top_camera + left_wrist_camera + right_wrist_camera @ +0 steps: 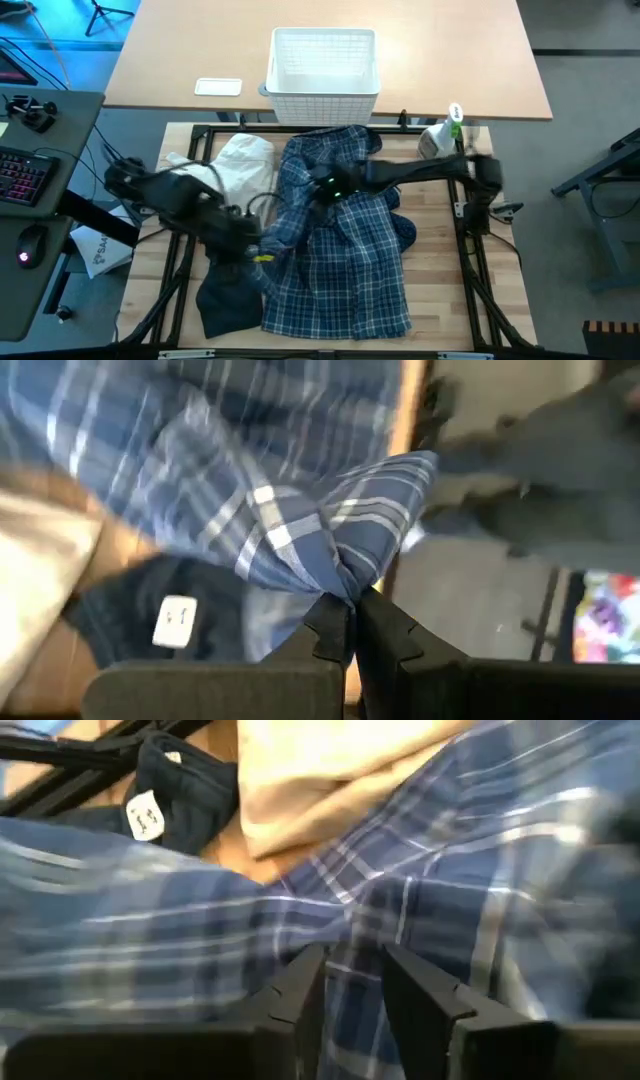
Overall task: Fold laundry
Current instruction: Fold the blue plaid flannel shirt
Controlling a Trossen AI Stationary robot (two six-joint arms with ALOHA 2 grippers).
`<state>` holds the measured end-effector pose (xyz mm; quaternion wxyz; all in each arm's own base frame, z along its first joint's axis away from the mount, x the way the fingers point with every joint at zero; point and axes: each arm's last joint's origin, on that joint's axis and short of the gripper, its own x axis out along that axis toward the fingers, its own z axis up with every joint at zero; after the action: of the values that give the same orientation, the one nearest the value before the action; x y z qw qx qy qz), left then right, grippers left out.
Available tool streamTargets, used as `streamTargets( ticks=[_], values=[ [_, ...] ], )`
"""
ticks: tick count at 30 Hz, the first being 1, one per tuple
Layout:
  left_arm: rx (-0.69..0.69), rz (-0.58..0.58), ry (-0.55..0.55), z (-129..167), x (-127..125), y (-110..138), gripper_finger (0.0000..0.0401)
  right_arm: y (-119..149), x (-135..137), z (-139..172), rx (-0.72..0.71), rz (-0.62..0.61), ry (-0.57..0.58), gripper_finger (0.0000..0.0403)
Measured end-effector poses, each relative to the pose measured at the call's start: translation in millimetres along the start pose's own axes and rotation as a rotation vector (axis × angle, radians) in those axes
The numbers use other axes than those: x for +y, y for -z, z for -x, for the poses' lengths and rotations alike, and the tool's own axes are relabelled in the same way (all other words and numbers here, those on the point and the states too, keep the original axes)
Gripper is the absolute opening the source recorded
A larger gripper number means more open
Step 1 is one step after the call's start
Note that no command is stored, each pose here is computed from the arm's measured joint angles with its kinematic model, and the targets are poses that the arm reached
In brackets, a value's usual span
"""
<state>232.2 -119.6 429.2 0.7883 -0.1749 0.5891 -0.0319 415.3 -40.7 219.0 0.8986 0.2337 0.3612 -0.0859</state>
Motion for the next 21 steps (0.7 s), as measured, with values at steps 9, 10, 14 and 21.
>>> streamTargets(
  ticks=[9,10,14,21],
  values=[
    [-0.553,0.008,-0.207,82.8,12.2,10.3,0.0,-14.4,-4.4,-93.1,-0.003,-0.139,-0.29,0.0105],
    [-0.554,-0.033,-0.209,84.9,12.3,10.6,0.0,-19.6,-5.3,-90.8,0.011,-0.13,-0.309,0.0105],
    [-0.485,-0.172,-0.166,83.4,10.8,12.3,0.0,-35.1,-2.1,-65.2,0.076,-0.066,-0.277,0.0105],
    [-0.231,-0.228,-0.001,50.8,-1.3,13.1,0.0,-47.6,-10.6,-0.9,0.288,0.049,-0.094,0.0121]
  ],
)
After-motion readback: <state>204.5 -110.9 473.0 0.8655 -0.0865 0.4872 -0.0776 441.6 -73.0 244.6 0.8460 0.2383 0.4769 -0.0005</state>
